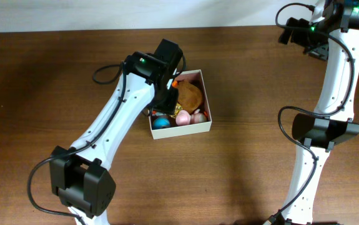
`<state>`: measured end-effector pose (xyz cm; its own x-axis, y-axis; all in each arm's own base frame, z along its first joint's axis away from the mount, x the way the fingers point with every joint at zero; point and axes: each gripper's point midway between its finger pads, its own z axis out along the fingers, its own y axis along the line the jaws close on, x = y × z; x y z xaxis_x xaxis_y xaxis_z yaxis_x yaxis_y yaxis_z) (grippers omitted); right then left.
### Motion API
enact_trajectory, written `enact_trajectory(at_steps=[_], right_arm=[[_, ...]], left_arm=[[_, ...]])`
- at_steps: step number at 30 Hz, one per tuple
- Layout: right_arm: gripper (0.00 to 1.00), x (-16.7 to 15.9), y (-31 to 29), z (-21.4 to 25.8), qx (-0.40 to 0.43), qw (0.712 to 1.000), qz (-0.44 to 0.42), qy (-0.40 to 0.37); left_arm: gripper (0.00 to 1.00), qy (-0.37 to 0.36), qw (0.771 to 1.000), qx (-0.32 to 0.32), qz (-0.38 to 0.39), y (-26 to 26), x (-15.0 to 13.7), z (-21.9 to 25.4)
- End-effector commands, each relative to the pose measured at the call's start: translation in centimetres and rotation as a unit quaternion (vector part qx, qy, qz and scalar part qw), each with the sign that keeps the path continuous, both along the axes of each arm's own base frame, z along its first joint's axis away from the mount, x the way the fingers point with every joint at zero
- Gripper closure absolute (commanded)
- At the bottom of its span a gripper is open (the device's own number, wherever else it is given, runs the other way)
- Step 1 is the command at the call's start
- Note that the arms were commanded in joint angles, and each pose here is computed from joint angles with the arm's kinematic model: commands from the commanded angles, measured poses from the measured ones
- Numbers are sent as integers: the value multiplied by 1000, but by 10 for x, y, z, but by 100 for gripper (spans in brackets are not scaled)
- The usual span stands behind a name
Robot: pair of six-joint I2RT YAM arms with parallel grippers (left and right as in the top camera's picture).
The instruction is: Pack container
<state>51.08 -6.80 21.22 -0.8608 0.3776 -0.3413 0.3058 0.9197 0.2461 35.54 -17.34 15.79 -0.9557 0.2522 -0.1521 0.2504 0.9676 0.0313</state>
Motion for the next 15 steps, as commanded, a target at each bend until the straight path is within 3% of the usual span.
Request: enact_trajectory(at_steps=[1, 7, 11, 12, 15], right_arm=[[1, -5, 4, 17, 1, 1000, 0, -13], [1, -5, 4, 17, 1, 1000, 0, -13], [1, -5, 4, 17, 1, 1000, 0, -13], [1, -5, 4, 17, 1, 1000, 0, -13], [1, -5, 4, 17, 1, 1000, 0, -13]], left_arm=[[41, -35, 998, 9, 60, 19, 11, 26], [37, -134, 979, -22, 151, 61, 16, 107], [31, -197, 956, -62, 208, 89, 3, 156], [0, -207, 952, -67, 214, 94, -1, 164], [1, -234, 942, -76, 227, 109, -14, 185]])
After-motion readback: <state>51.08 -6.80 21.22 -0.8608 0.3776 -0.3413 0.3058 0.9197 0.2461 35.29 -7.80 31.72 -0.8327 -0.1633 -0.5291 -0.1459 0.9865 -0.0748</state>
